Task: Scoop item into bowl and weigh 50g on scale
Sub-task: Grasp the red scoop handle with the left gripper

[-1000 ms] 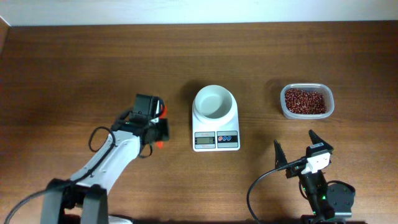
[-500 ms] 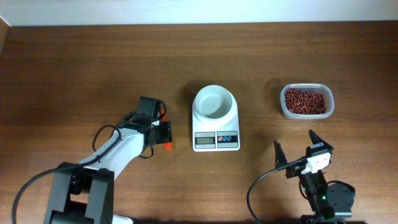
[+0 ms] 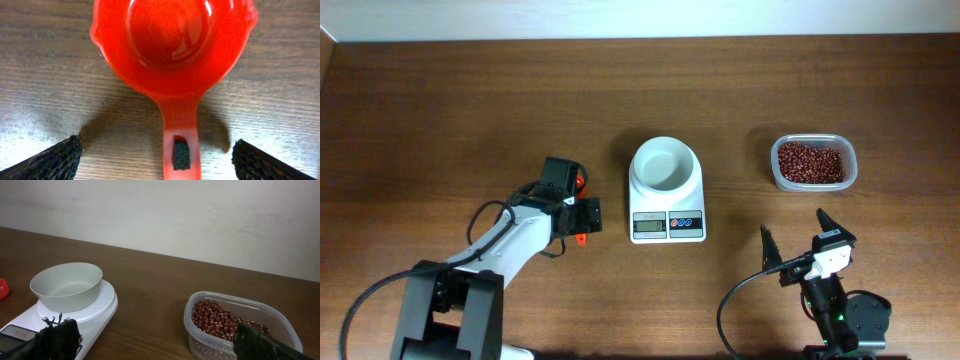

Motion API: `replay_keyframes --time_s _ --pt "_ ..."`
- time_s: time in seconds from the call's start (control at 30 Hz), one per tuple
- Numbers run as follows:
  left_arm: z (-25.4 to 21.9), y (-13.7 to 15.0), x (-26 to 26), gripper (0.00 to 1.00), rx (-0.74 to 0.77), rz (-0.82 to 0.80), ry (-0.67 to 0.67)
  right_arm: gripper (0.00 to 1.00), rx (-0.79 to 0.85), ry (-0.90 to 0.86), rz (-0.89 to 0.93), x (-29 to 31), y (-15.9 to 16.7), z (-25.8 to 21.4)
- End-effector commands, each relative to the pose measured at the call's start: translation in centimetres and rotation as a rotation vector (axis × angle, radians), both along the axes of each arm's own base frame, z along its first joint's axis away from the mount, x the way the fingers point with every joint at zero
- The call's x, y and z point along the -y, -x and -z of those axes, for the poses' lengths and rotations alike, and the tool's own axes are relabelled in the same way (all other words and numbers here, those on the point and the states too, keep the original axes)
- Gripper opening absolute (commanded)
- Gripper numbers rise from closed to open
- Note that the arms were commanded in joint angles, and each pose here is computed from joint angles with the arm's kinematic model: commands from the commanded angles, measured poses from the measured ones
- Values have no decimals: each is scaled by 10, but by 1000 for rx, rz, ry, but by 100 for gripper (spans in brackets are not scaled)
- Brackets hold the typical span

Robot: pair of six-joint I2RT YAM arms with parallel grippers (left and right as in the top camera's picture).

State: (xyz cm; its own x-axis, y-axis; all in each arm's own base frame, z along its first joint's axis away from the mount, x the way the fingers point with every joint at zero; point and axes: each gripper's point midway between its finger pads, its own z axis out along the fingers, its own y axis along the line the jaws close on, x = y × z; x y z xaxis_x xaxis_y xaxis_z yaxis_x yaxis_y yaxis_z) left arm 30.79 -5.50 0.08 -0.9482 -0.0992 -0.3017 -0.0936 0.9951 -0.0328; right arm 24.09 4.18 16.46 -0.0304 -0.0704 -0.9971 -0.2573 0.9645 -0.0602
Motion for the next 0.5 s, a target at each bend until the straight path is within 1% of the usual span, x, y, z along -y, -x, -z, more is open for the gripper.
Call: replay_keyframes --time_s 0.0,0.03,0.07,0.13,0.17,0.2,0.23,0.27,0.3,0.33,0.37,0.4,0.47 --pt "4 2 -4 99 -10 -7 -15 99 -6 -10 1 0 0 2" --pt "3 -4 -3 98 15 -7 -12 99 -6 -11 1 0 0 2" --pt "0 -13 -1 91 52 -7 -3 99 -6 -11 1 0 0 2" --pt "-4 -20 1 84 86 -8 4 99 -6 -11 1 0 0 2" --pt "-5 -23 1 84 100 -8 7 99 -6 -11 1 0 0 2" --pt "-6 -26 2 90 109 -8 9 99 -6 -11 1 0 0 2" --pt "-6 -26 2 99 112 -8 10 99 -6 -11 1 0 0 2" --pt "-6 -25 2 99 107 -8 9 99 -6 -11 1 0 0 2" --pt "-5 -23 1 92 99 -8 7 99 -6 -11 1 0 0 2" --pt "-4 -21 1 77 90 -8 5 99 -6 -11 1 0 0 2" --pt "-3 -20 1 70 83 -7 4 99 -6 -11 1 0 0 2" --pt "-3 -19 0 66 79 -7 3 99 -6 -11 1 0 0 2" --pt "-3 -19 0 55 79 -7 3 99 -6 -11 1 0 0 2"
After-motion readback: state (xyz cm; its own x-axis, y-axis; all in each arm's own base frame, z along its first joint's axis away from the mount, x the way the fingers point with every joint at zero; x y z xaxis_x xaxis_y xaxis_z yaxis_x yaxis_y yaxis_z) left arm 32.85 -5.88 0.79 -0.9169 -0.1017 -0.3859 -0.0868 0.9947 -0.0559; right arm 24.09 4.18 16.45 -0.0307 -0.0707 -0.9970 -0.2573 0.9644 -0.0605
